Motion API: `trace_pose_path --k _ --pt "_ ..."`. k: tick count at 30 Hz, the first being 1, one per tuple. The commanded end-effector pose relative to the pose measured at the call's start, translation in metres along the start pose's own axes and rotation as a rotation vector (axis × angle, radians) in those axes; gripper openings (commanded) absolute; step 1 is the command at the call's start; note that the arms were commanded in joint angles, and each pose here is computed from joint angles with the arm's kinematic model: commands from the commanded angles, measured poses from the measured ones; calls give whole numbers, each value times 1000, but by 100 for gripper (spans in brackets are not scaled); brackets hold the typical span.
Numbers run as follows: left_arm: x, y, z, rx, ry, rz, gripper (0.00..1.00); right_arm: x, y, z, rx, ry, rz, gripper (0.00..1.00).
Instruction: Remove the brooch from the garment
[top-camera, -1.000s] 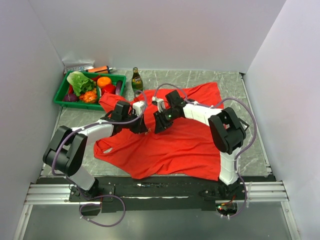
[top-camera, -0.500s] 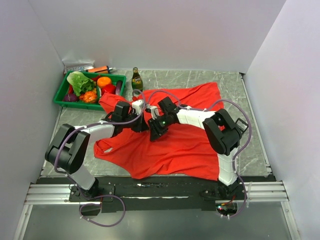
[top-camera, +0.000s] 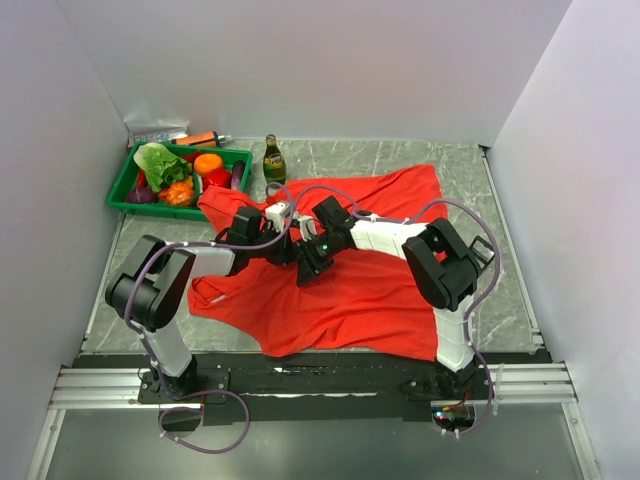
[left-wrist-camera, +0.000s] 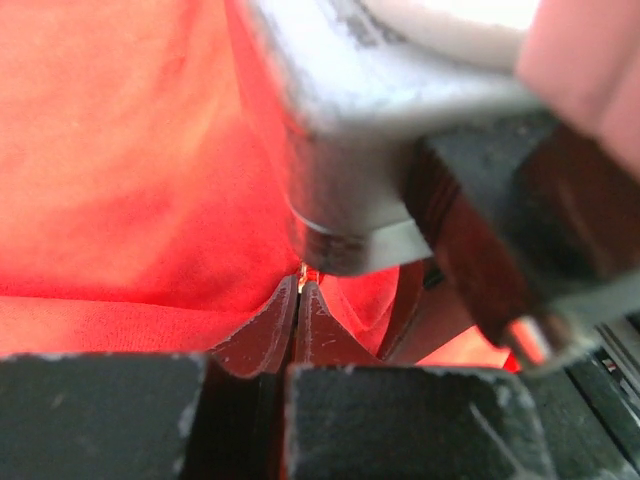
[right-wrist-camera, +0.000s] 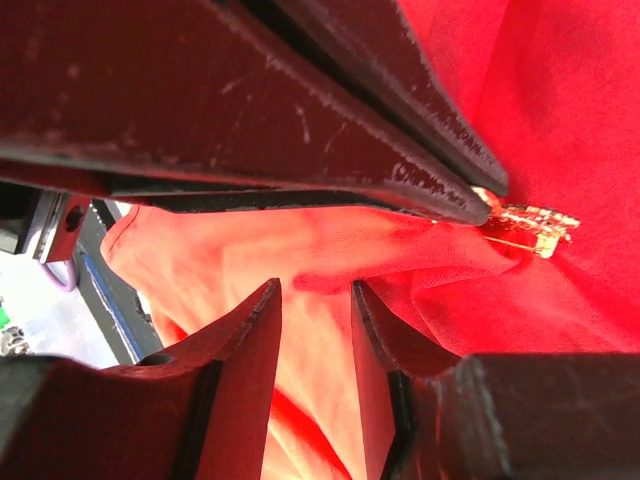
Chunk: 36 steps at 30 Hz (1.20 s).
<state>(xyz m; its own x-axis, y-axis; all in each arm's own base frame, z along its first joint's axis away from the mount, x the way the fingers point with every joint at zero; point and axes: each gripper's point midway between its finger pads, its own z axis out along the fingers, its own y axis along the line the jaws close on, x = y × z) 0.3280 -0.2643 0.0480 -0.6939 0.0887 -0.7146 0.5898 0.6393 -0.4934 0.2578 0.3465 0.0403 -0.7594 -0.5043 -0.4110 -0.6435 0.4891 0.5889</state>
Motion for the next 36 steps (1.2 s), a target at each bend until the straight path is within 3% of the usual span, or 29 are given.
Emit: trace_pose_path --k 1,4,8,11,15,17,18,23,36 --pt "2 -6 6 48 -1 1 1 -26 27 -15 -80 -64 -113 40" --pt "-1 -11 -1 64 -12 8 1 -34 42 -54 -136 -140 -158 40" --pt "-8 -31 -14 152 -34 36 1 -49 20 -107 -71 -262 -188 41" --pt "-10 -41 -19 193 -44 64 1 -54 4 -122 -4 -302 -323 43" --pt "-11 -48 -22 229 -46 94 1 -55 -10 -117 35 -277 -537 45" --pt "-15 -50 -23 238 -53 116 1 -55 -16 -109 32 -243 -565 47" --pt "-15 -52 -23 245 -52 120 1 -56 -20 -105 35 -232 -590 54" --pt "-22 -59 -27 272 -67 118 1 -61 -31 -90 35 -201 -620 55" --pt "-22 -63 -33 279 -66 131 1 -43 -6 -58 -63 -145 -664 55"
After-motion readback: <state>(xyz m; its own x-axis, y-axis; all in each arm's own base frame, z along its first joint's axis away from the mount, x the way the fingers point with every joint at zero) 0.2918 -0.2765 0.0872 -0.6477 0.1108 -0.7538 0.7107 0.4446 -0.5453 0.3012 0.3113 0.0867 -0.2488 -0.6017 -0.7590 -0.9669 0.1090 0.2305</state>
